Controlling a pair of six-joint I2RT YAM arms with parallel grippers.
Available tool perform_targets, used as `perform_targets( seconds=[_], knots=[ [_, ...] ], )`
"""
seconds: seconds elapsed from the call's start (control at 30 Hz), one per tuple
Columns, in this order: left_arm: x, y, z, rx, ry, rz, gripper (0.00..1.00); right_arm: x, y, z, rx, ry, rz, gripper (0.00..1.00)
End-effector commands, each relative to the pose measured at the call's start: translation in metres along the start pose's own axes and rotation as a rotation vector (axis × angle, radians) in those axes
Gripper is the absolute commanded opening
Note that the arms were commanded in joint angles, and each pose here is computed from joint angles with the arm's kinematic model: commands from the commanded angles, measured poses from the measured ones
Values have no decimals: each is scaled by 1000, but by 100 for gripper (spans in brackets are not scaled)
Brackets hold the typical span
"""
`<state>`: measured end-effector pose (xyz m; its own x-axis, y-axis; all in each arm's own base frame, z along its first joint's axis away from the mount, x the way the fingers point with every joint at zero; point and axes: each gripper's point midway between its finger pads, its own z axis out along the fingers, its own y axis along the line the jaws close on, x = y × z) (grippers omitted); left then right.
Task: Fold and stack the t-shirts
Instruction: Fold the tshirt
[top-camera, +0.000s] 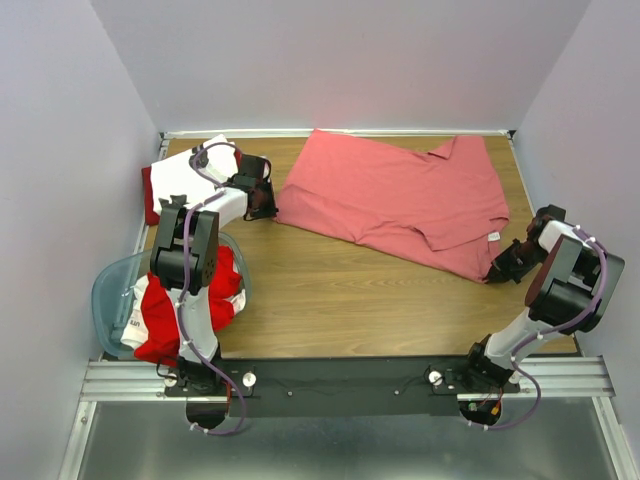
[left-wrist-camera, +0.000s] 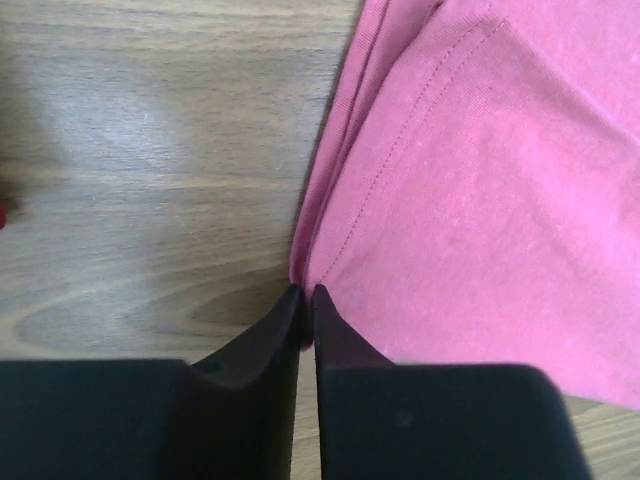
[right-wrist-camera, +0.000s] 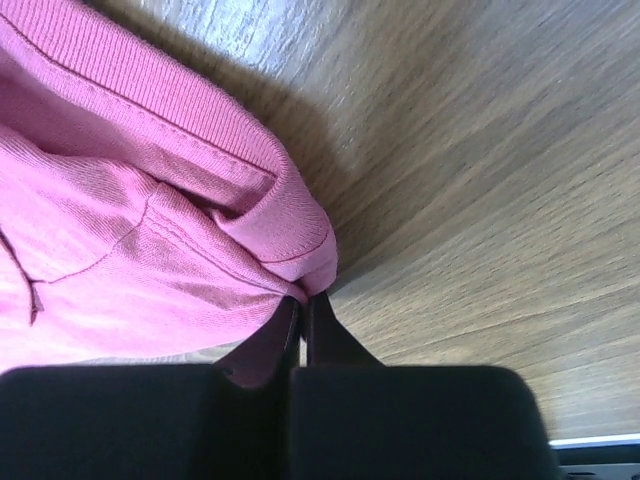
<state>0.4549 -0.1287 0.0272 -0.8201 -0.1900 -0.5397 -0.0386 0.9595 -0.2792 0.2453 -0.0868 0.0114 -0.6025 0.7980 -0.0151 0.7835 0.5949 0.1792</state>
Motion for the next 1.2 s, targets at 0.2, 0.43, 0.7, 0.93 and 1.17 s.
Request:
perform_targets(
  seconds=[0.2, 0.43, 0.7, 0.93, 1.17],
  knots=[
    [27, 6, 2, -4, 96, -7, 0, -28, -8, -1, 63, -101, -14, 0],
    [8, 11, -11, -32, 50, 3, 0, -42, -28, -19, 189, -173, -55, 1],
    [7, 10, -14, -27, 46, 14, 0, -46, -38, -27, 249, -186, -68, 0],
    [4, 8, -25, -25, 42, 28, 11, -48, -32, -38, 227, -213, -69, 28],
    [-19, 1, -58, -40, -28, 45, 64, -71, -15, -83, 178, -350, -103, 64]
  ],
)
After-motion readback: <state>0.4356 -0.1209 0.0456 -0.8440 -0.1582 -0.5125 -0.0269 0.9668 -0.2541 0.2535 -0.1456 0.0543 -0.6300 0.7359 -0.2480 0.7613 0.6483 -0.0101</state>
